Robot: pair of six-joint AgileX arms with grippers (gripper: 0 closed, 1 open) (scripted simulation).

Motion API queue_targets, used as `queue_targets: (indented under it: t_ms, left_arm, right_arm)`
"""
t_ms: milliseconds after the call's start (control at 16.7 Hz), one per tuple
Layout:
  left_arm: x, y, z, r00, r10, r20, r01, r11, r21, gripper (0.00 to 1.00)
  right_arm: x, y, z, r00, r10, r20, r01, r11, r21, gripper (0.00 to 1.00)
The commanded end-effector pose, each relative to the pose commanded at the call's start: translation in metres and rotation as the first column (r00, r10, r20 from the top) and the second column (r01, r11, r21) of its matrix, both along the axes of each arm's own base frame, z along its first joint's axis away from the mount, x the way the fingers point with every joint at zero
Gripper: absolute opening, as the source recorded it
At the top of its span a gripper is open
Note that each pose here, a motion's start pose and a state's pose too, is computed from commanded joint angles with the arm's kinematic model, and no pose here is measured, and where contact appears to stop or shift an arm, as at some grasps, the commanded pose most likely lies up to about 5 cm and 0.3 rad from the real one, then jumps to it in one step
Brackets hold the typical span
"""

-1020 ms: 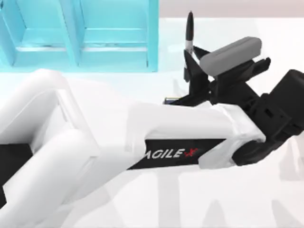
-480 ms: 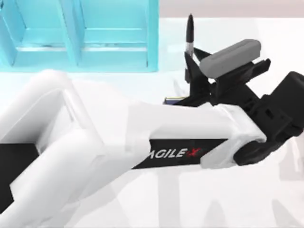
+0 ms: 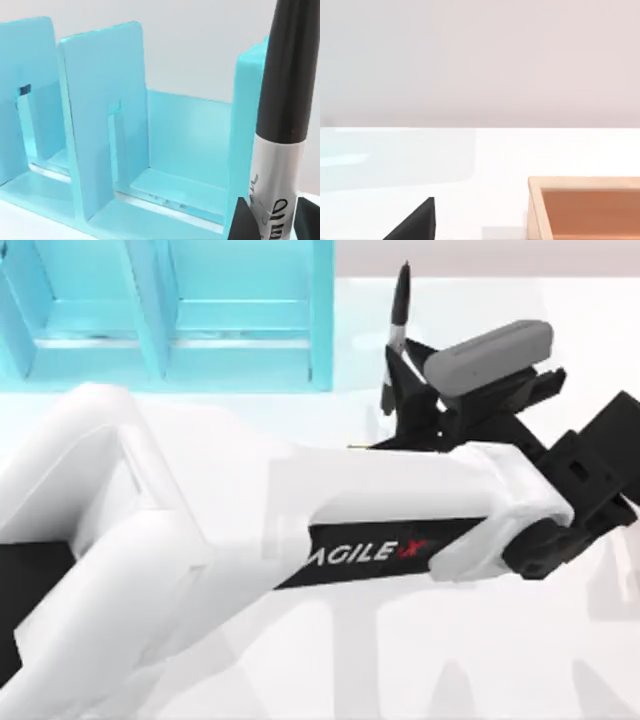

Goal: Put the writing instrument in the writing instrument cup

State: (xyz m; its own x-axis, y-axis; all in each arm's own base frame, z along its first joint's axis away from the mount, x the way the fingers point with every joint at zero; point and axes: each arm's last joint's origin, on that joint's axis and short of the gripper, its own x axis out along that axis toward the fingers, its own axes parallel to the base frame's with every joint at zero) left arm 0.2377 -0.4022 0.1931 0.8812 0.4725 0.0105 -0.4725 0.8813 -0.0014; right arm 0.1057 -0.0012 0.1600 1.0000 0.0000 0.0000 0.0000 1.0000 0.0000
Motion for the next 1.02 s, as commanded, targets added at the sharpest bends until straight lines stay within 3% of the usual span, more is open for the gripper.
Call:
queue_targets:
  t_ms: [240,1020]
  left_arm:
    - [0.0,0.0001,0.0,1.0,0.0,-0.001,0.0,1.0,0.001,0.0]
    - [0.0,0.0001,0.0,1.0,0.0,-0.001,0.0,1.0,0.001,0.98]
  right_arm:
    - [0.0,0.0,0.0,1.0,0.0,0.0,0.0,1.0,0.0,1.0]
    - [0.0,0.0,0.0,1.0,0.0,0.0,0.0,1.0,0.0,1.0]
